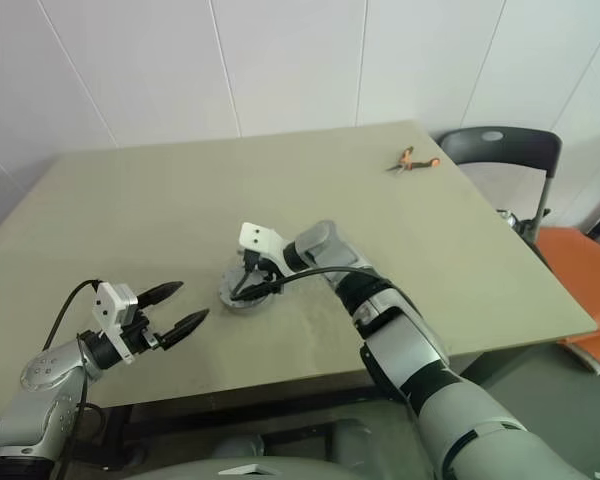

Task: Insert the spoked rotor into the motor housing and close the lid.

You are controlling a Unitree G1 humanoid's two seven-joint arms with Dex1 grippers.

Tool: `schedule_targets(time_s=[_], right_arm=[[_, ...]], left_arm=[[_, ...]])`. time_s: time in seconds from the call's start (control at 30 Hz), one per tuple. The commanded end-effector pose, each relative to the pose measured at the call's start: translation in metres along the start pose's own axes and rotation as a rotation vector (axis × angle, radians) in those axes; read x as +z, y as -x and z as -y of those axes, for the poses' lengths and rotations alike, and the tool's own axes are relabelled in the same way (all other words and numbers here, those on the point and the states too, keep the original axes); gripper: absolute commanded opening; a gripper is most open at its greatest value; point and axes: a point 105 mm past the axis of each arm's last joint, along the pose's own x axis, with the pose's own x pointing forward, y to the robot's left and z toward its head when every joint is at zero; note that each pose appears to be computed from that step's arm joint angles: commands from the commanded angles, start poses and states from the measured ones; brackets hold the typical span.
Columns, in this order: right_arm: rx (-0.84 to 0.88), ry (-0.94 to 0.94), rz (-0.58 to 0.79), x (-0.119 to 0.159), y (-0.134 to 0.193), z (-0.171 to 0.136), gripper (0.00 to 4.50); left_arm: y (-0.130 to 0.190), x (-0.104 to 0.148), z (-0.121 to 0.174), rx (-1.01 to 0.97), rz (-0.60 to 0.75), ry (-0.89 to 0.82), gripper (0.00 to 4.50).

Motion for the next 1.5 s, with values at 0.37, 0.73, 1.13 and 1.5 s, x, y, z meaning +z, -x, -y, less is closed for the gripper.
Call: schedule_targets(time_s=[0.37,0.73,1.13,1.5], right_arm=[[0.069,-0.149,-0.089,-0.03,0.007,-0.008,3.21],[0.029,-0.125,-0.08,-0.029,0.009,-0.002,3.21],[-0.015,-0.077,-0.143,-0.045,0.004,-0.001,3.21],[0.083,-0.258,-0.143,-0.063,-0.003,-0.021,3.21]], left_arm=[[-0.003,0.01,0.001,-0.019,0.015,-0.039,4.5],[-0.003,0.008,0.001,-0.022,0.01,-0.039,4.5],[-0.005,0.009,0.0,-0.025,0.011,-0.046,4.5],[-0.049,0.026,0.002,-0.215,0.012,-0.087,4.5]])
